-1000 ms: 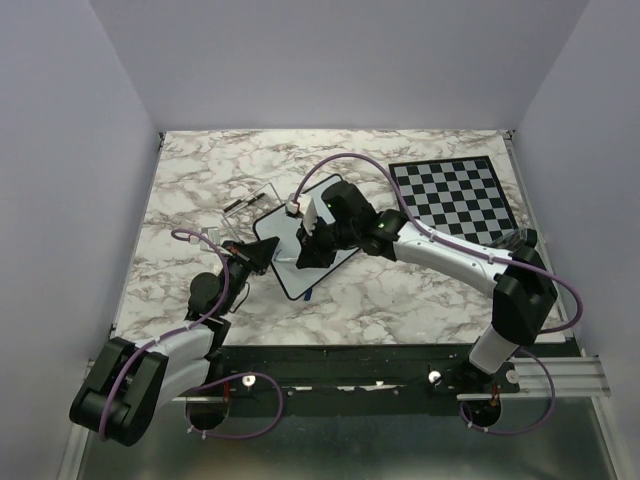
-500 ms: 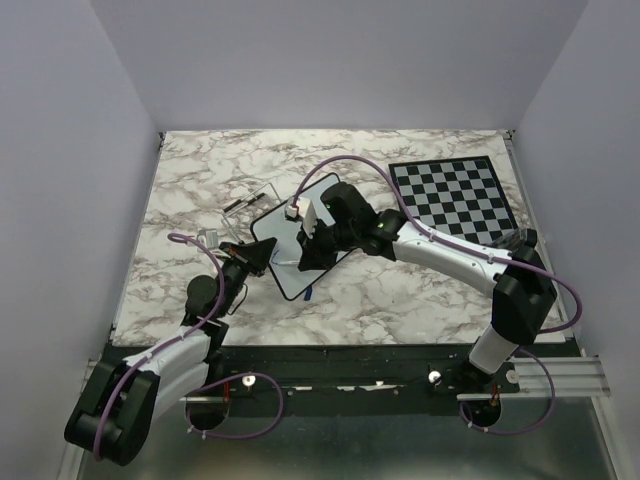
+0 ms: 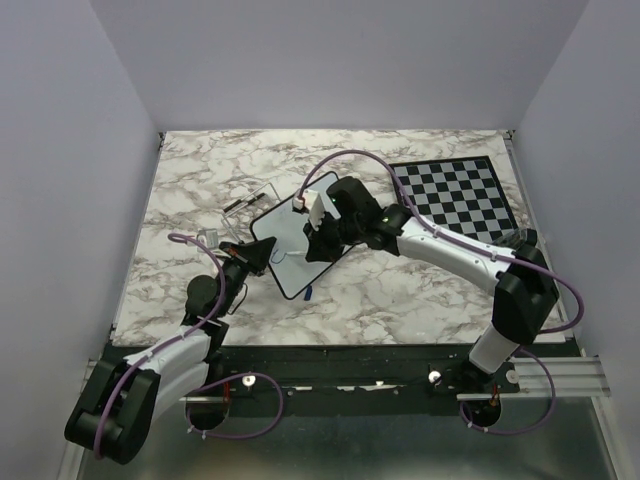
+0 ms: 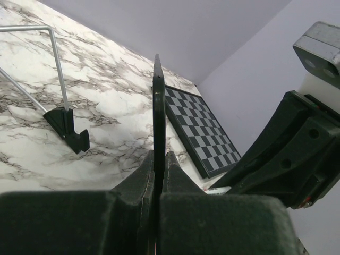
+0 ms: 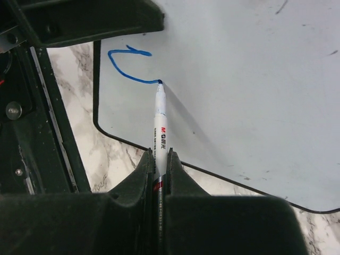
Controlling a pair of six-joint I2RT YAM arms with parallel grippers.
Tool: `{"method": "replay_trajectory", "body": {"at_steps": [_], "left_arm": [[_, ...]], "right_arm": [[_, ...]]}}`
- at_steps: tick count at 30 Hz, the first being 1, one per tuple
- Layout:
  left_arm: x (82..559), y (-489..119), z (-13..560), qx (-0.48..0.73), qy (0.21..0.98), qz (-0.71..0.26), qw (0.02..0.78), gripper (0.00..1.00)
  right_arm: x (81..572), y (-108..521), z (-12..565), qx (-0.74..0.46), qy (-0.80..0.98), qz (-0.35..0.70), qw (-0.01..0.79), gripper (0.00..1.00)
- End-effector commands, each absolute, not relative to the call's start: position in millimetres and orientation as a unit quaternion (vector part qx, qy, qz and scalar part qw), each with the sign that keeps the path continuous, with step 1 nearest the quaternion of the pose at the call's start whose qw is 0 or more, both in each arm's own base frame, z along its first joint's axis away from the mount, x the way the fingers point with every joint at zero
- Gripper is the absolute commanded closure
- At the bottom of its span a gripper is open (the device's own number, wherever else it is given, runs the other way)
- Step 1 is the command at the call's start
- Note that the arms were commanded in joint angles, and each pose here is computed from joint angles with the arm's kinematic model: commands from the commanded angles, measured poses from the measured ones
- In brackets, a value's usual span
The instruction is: Write a sentence on the whiteboard
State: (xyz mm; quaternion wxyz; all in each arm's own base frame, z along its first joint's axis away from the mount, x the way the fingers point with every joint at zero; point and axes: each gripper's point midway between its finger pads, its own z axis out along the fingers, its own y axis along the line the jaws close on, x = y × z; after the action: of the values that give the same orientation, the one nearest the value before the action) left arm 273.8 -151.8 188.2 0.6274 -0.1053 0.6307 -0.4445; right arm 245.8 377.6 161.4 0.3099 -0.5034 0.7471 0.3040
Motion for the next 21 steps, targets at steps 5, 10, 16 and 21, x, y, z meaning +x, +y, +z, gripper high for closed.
{"method": "replay_trajectory", "body": {"at_steps": [5, 10, 16, 21], "left_arm": [[256, -165, 183, -0.010, 0.627, -0.440, 0.643, 1.00], [260, -167, 178, 0.025, 0.639, -0.408, 0.651, 1.00], [263, -169, 179, 0.034, 0.640, -0.405, 0.652, 1.00], [263, -170, 177, 0.035, 0.643, -0.406, 0.648, 1.00]], "right_arm": [[242, 368, 201, -0.516, 0.712, 0.326, 0.346, 0.99], [227, 354, 198, -0.532, 0.694, 0.352, 0.332, 1.00], [217, 346, 180, -0.536, 0.695, 0.367, 0.308, 0.99], [209, 349, 176, -0.546, 0.682, 0.384, 0.299, 1.00]]}}
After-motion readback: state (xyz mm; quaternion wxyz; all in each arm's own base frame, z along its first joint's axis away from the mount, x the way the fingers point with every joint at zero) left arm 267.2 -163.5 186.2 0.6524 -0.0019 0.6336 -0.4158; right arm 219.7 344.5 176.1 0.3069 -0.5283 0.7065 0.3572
